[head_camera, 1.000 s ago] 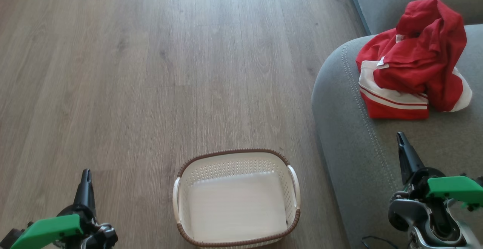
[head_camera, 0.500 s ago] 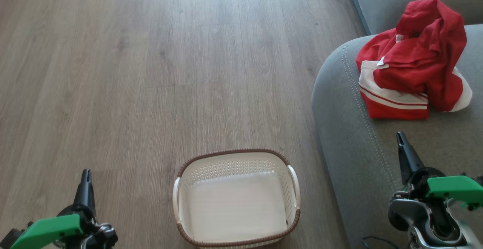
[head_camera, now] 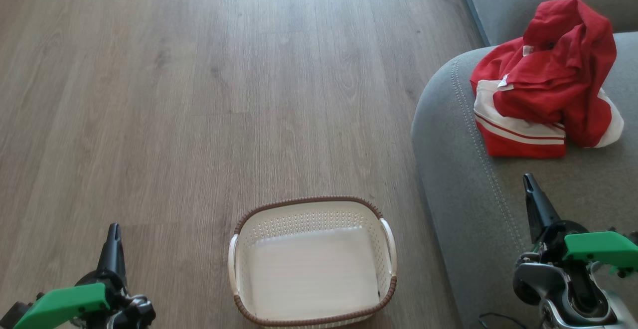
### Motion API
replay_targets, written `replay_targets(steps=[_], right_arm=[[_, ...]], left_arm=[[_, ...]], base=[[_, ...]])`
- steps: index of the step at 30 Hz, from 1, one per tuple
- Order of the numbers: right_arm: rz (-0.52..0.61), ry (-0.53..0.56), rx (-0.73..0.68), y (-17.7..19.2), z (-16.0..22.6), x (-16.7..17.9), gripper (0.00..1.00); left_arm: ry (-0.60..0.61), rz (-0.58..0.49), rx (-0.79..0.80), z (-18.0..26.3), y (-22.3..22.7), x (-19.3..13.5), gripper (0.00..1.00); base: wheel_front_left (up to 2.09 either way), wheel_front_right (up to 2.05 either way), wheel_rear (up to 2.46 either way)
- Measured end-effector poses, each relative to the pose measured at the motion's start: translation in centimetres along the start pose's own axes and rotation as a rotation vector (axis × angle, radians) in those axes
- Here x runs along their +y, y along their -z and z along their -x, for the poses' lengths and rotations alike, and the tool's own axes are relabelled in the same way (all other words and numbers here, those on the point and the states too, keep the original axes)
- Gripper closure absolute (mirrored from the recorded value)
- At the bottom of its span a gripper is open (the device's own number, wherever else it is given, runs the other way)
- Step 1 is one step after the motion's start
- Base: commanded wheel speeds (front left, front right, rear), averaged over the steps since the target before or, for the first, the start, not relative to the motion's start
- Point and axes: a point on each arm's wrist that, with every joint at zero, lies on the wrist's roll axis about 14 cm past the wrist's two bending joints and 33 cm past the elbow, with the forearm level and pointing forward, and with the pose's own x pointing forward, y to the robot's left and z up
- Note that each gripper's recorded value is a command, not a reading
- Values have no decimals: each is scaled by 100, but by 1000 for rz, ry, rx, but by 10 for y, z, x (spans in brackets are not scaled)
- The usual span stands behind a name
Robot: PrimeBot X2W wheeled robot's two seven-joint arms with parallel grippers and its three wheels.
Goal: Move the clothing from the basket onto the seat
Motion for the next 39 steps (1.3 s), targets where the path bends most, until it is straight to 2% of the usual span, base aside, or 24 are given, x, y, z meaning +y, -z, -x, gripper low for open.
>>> replay_targets(steps=[39], right_arm=[[-5,2,-4,1,0,1,100]], left_arm=[[0,0,0,0,0,0,100]], base=[[0,0,0]])
